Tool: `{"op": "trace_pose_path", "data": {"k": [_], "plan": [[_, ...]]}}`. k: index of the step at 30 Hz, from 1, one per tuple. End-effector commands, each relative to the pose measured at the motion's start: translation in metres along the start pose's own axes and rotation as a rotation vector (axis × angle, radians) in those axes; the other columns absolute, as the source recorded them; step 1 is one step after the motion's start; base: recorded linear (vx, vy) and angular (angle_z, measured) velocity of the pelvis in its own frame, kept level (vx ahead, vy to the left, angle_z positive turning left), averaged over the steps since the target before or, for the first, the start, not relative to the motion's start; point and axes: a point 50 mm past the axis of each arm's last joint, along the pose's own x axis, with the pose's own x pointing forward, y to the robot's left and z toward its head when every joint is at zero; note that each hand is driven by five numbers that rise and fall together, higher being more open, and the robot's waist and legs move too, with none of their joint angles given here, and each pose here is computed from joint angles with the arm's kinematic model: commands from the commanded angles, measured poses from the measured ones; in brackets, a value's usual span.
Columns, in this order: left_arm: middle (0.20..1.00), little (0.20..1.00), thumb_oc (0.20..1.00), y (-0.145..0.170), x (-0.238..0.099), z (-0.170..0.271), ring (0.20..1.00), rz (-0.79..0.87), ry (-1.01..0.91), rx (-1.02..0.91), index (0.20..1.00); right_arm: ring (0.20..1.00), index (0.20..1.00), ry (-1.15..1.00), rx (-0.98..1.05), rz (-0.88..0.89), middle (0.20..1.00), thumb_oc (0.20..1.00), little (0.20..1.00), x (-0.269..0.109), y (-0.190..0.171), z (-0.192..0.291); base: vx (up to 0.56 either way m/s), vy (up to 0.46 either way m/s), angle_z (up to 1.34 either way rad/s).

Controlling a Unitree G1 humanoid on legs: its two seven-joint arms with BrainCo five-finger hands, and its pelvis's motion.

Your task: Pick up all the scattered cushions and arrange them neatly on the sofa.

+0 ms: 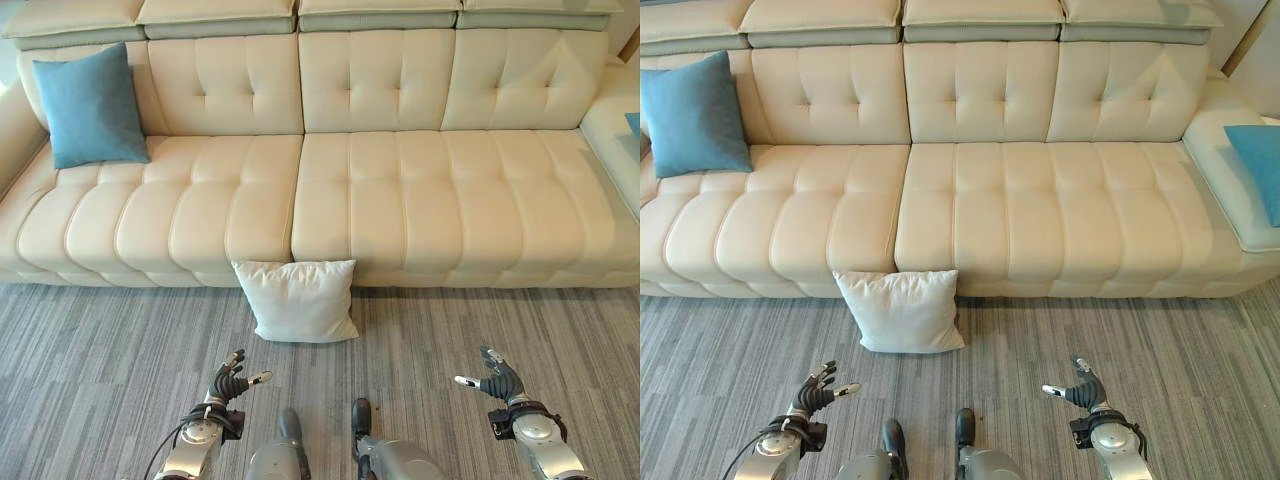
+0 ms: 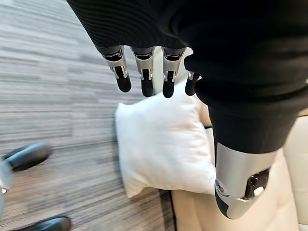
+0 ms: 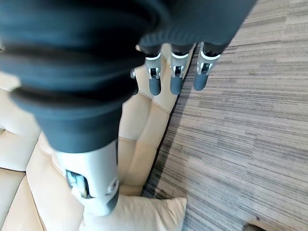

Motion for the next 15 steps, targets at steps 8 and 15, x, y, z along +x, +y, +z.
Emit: {"op": "trace_pose_path", "data": {"k": [8,15], "plan": [[1.0,1.0,1.0,0.016,0.001,0.006,1.0,0.038,-0.031,0.074,1.0,1.0,1.0,0.008,-0.003,-0.058,1.0,1.0,1.0,-0.003,-0.017,-0.005,0.29,0.272,-0.22],[1.0,1.0,1.0,0.032,0.003,0.012,1.0,0.085,-0.039,0.101,1.0,1.0,1.0,-0.047,-0.007,0.002,1.0,1.0,1.0,0.004,0.003,0.013,0.14,0.23,-0.15]]}}
